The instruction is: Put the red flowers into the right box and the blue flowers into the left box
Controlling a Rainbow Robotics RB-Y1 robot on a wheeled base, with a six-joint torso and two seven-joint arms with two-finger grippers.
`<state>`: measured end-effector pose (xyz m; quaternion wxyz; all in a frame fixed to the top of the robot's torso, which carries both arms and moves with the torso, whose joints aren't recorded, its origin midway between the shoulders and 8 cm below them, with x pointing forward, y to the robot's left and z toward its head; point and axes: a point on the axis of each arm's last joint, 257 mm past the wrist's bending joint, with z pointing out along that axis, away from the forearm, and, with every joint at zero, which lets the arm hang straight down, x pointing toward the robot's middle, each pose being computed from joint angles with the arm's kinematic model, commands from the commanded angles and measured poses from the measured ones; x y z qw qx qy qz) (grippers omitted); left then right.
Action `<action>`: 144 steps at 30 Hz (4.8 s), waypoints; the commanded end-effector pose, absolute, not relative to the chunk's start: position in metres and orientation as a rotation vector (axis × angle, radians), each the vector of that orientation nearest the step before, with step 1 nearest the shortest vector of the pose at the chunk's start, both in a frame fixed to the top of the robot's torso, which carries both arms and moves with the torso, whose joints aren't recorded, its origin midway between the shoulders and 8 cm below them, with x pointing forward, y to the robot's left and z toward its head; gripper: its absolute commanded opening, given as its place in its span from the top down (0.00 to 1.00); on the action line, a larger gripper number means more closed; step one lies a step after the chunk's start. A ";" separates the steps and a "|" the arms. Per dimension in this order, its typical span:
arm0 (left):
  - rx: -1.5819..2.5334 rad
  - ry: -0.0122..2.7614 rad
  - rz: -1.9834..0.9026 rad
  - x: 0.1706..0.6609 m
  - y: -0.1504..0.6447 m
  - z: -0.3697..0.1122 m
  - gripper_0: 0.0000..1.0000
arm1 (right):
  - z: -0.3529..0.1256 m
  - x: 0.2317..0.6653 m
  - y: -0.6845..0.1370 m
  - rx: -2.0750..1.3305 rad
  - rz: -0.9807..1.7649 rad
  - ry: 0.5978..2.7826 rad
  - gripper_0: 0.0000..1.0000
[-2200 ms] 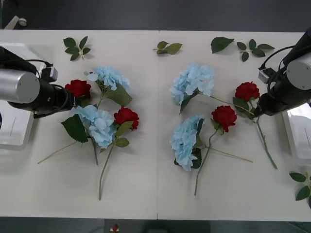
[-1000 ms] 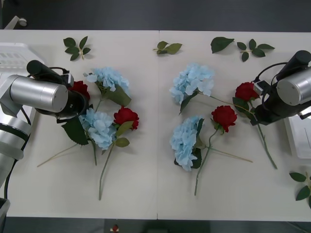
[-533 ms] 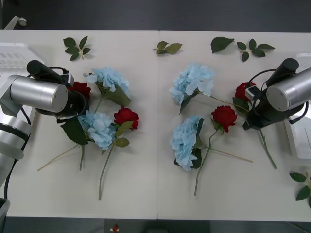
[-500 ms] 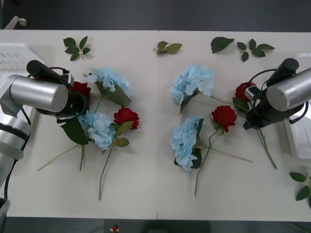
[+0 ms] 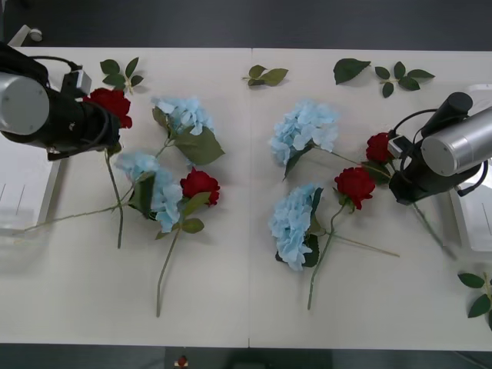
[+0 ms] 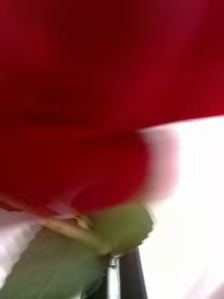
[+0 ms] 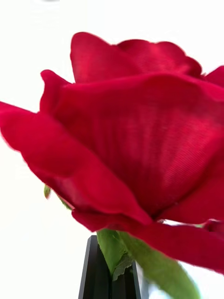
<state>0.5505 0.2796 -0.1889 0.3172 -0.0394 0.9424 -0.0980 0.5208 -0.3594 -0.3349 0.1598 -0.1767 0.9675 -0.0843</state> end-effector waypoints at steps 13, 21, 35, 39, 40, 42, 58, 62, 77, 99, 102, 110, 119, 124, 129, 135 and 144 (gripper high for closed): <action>0.246 2.185 -0.366 0.520 0.246 -0.049 1.00 | -0.241 0.551 -0.352 -0.513 -0.148 2.688 1.00; 0.381 2.066 -0.547 0.489 0.206 -0.038 1.00 | -0.136 0.555 -0.376 -0.424 -0.136 2.674 1.00; 0.548 1.894 -1.091 0.399 0.131 -0.059 1.00 | -0.149 0.546 -0.548 -0.205 -0.513 2.684 1.00; 0.600 1.842 -1.263 0.366 0.108 -0.064 1.00 | -0.177 0.548 -0.572 -0.183 -0.553 2.663 1.00; 0.605 1.832 -1.284 0.362 0.105 -0.064 1.00 | -0.182 0.549 -0.571 -0.180 -0.547 2.659 1.00; 0.625 1.808 -1.344 0.349 0.096 -0.069 1.00 | -0.194 0.552 -0.573 -0.172 -0.547 2.644 1.00; 0.455 1.627 -1.411 0.360 0.038 -0.080 1.00 | -0.210 0.558 -0.573 -0.198 -0.552 2.623 0.00; 0.375 1.599 -1.401 0.376 0.030 -0.081 1.00 | -0.210 0.563 -0.559 -0.249 -0.517 2.617 0.00; 0.284 1.514 -1.511 0.400 -0.013 -0.066 1.00 | -0.175 0.582 -0.411 -0.927 -0.545 2.455 0.00; 0.312 1.486 -1.521 0.418 -0.035 -0.048 1.00 | -0.229 0.602 -0.406 -1.046 -0.565 2.364 0.00; 0.311 1.488 -1.524 0.418 -0.035 -0.048 1.00 | -0.234 0.605 -0.401 -1.052 -0.555 2.355 0.00; 0.311 1.495 -1.521 0.418 -0.033 -0.050 1.00 | -0.250 0.614 -0.391 -1.066 -0.545 2.321 0.00; 0.311 1.503 -1.524 0.418 -0.030 -0.051 1.00 | -0.259 0.616 -0.389 -1.080 -0.554 2.318 0.68; 0.310 1.505 -1.527 0.418 -0.029 -0.052 1.00 | -0.259 0.617 -0.392 -1.076 -0.562 2.318 1.00; 0.309 1.507 -1.529 0.418 -0.028 -0.052 1.00 | -0.259 0.617 -0.392 -1.078 -0.564 2.316 1.00; 0.308 1.510 -1.530 0.418 -0.026 -0.052 1.00 | -0.255 0.618 -0.385 -1.032 -0.503 2.325 1.00; 0.304 1.515 -1.532 0.418 -0.024 -0.054 1.00 | -0.210 0.611 -0.338 -0.907 -0.180 2.335 1.00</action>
